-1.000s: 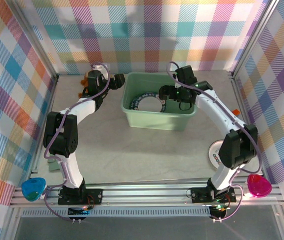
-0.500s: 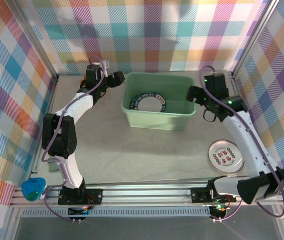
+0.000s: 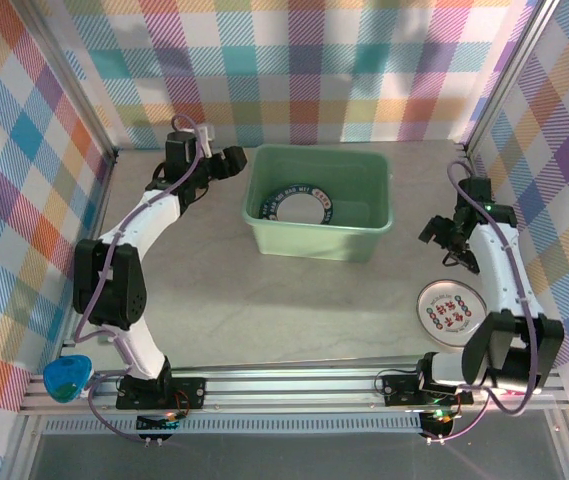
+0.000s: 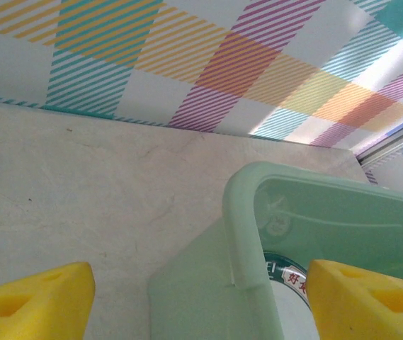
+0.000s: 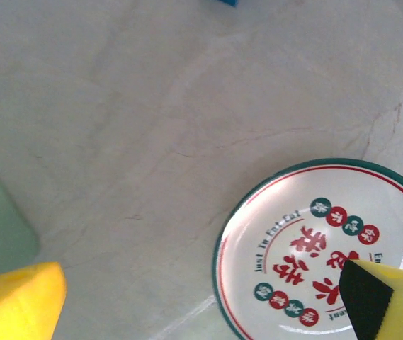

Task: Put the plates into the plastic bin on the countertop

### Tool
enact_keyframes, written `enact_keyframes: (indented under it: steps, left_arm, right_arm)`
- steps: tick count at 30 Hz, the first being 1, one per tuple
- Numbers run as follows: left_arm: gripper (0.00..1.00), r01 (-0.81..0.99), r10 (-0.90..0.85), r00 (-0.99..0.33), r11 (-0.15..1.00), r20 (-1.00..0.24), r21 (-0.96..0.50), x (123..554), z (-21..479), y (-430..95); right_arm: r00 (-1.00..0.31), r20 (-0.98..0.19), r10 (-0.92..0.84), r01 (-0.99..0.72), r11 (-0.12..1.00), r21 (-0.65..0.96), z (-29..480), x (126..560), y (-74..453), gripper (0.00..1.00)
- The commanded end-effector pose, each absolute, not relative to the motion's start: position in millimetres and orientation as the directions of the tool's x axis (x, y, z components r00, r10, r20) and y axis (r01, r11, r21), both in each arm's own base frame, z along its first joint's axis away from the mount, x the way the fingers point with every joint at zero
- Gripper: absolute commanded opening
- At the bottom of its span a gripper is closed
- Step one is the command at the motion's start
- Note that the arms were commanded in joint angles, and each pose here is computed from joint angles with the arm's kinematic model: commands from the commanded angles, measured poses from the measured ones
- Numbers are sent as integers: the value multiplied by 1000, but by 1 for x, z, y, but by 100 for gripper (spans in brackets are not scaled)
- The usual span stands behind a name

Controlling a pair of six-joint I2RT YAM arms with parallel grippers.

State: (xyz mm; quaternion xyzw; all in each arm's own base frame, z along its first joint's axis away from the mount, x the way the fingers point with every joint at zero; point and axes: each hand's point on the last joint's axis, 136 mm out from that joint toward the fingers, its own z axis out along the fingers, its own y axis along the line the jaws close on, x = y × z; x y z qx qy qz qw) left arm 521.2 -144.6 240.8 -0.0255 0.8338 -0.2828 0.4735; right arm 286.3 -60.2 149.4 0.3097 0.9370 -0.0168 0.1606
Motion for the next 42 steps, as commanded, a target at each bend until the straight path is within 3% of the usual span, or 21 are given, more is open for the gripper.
enact_keyframes:
  steps: [1,17,25,42]
  left_arm:
    - [78,234,-302,-557,837,-773,-495,508,251,-143]
    - [79,297,-244,-605,814,-758,-499,497,249,-174]
    - [79,313,-227,-623,805,-749,-505,497,246,-184]
    - [80,324,-201,-655,796,-729,-511,496,235,-191]
  right_arm:
    - [-794,-232,562,563,824,65,128,283,-64,99]
    - [-737,-113,667,668,744,32,78,248,-114,99]
    - [-721,-113,684,691,721,-49,68,234,-132,99]
    - [-635,-38,772,772,636,18,37,231,-163,99]
